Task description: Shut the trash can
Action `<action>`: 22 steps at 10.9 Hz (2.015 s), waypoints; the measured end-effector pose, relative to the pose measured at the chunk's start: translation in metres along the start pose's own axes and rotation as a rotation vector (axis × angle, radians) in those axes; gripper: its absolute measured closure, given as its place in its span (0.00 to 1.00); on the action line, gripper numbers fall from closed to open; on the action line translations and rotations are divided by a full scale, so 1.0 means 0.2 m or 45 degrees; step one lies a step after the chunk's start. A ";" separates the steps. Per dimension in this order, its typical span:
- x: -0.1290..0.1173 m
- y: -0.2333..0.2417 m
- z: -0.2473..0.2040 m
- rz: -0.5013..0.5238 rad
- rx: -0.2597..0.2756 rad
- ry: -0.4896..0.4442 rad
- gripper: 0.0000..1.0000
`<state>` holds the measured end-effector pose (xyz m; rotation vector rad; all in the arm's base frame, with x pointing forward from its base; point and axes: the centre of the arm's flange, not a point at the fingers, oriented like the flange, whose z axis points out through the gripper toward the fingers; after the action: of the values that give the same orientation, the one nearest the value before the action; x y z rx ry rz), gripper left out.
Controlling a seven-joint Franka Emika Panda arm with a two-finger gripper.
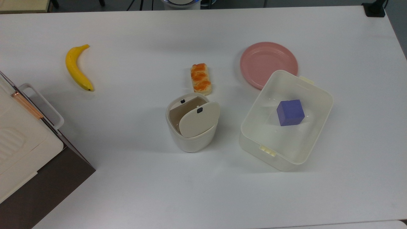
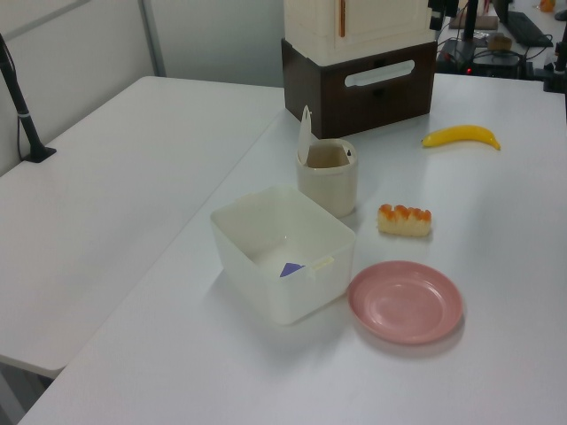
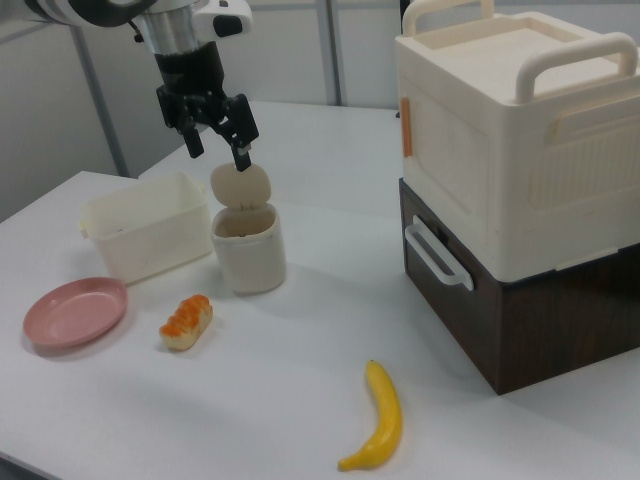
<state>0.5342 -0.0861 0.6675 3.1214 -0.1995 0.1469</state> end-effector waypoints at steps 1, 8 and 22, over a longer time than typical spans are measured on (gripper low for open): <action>0.00 0.00 0.00 0.000 -0.003 0.000 0.04; 0.08 -0.03 0.15 0.002 -0.117 -0.068 0.99; 0.62 -0.67 0.45 0.124 -0.031 0.349 0.99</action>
<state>0.6816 0.0289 0.5893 3.0230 -0.3445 0.5629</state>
